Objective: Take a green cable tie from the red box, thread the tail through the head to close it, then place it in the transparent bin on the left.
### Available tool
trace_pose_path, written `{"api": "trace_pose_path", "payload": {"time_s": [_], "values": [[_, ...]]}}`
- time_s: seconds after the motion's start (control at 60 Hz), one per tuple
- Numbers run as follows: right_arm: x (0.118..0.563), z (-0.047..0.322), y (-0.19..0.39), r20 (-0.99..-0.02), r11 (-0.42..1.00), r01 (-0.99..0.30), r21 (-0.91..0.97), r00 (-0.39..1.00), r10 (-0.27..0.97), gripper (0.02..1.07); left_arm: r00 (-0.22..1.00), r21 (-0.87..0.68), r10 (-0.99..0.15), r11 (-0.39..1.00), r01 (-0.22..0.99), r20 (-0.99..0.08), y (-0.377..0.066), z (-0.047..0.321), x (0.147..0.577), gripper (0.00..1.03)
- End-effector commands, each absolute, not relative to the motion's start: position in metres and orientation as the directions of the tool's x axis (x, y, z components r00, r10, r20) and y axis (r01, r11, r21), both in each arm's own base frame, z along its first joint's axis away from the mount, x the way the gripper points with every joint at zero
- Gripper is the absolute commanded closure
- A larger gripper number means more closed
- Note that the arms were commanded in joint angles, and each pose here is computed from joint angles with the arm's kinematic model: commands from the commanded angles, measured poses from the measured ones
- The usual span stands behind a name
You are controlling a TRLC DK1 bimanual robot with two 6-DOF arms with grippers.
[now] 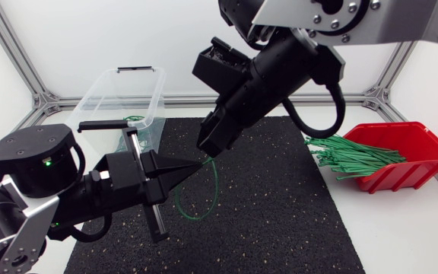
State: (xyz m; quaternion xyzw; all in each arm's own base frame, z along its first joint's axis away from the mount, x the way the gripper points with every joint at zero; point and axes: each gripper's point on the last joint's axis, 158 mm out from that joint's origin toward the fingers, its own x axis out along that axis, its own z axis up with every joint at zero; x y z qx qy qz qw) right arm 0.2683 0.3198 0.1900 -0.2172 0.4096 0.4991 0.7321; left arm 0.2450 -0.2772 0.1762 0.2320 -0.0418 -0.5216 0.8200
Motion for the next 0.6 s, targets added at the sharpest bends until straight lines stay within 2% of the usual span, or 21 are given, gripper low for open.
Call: {"api": "trace_pose_path", "payload": {"time_s": [0.0, 0.283, 0.367, 0.45, 0.583], "values": [[0.265, 0.193, 0.314, -0.817, 0.412, -0.907, 0.085, 0.173, 0.551, 0.64, 0.462, 0.451, -0.872, 0.351, 0.820, -0.162, -0.277, 0.181, 0.250, 1.00], [0.262, 0.191, 0.308, -0.827, 0.422, -0.903, 0.079, 0.176, 0.534, 0.62, 0.470, 0.457, -0.870, 0.360, 0.814, -0.152, -0.276, 0.186, 0.254, 1.00], [0.264, 0.188, 0.304, -0.836, 0.433, -0.900, 0.057, 0.194, 0.513, 0.67, 0.470, 0.457, -0.870, 0.360, 0.814, -0.152, -0.276, 0.186, 0.254, 1.00], [0.262, 0.185, 0.302, -0.843, 0.436, -0.899, 0.049, 0.197, 0.501, 0.67, 0.469, 0.454, -0.869, 0.359, 0.815, -0.156, -0.277, 0.185, 0.255, 1.00], [0.261, 0.182, 0.301, -0.849, 0.433, -0.901, 0.036, 0.201, 0.489, 0.79, 0.469, 0.456, -0.869, 0.359, 0.815, -0.155, -0.278, 0.186, 0.255, 1.00]]}}
